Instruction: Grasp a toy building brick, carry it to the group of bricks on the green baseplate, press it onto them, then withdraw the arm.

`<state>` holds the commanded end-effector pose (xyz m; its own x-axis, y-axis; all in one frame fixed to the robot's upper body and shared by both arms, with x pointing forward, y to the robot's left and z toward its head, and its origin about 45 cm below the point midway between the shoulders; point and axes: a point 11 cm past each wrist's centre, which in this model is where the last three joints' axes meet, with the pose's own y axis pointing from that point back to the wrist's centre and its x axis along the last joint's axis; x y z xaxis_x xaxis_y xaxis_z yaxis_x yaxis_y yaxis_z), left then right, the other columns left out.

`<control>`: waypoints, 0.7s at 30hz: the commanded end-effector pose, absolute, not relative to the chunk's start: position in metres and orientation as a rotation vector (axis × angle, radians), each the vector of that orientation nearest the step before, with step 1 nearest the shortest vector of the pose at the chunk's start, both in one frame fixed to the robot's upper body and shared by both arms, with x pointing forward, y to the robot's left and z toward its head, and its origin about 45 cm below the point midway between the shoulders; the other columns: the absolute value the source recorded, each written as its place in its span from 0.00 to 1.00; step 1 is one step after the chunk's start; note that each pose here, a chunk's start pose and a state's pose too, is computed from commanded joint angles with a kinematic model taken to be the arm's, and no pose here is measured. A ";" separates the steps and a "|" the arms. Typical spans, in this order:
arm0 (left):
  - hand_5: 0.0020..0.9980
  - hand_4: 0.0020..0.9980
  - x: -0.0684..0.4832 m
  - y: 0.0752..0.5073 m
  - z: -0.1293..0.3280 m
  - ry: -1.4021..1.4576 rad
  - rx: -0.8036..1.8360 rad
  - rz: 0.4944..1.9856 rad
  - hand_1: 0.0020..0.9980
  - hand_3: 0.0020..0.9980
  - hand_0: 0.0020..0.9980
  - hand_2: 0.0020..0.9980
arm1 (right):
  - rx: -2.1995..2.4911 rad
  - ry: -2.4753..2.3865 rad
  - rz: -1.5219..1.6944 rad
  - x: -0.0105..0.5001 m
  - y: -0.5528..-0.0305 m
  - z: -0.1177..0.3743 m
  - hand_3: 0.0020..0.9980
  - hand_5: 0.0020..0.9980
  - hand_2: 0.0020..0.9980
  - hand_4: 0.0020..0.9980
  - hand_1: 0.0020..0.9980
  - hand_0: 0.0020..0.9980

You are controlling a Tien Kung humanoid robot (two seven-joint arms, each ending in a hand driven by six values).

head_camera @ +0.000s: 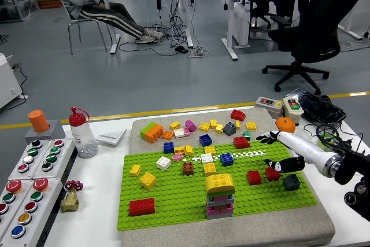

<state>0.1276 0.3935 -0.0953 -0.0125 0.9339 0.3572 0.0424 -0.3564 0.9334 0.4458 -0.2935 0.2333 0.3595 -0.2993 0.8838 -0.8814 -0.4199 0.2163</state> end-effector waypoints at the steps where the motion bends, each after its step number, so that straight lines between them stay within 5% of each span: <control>1: 0.94 0.29 0.128 0.394 -0.095 1.059 1.495 1.470 0.59 0.43 0.62 0.59 | 1.903 -1.013 1.041 0.445 -0.292 0.232 0.83 0.10 0.78 0.65 0.80 0.88; 21: 0.94 0.29 0.129 0.396 -0.094 1.056 1.495 1.479 0.59 0.43 0.62 0.59 | 1.736 -0.781 1.140 0.452 -0.279 0.207 0.83 0.13 0.79 0.66 0.80 0.90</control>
<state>0.1286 0.3961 -0.0942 -0.0167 0.9318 0.3627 0.0400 -0.3618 0.9314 0.4519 -0.2785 0.2068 0.3777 -0.0322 0.9254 -0.8513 -0.4052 0.3334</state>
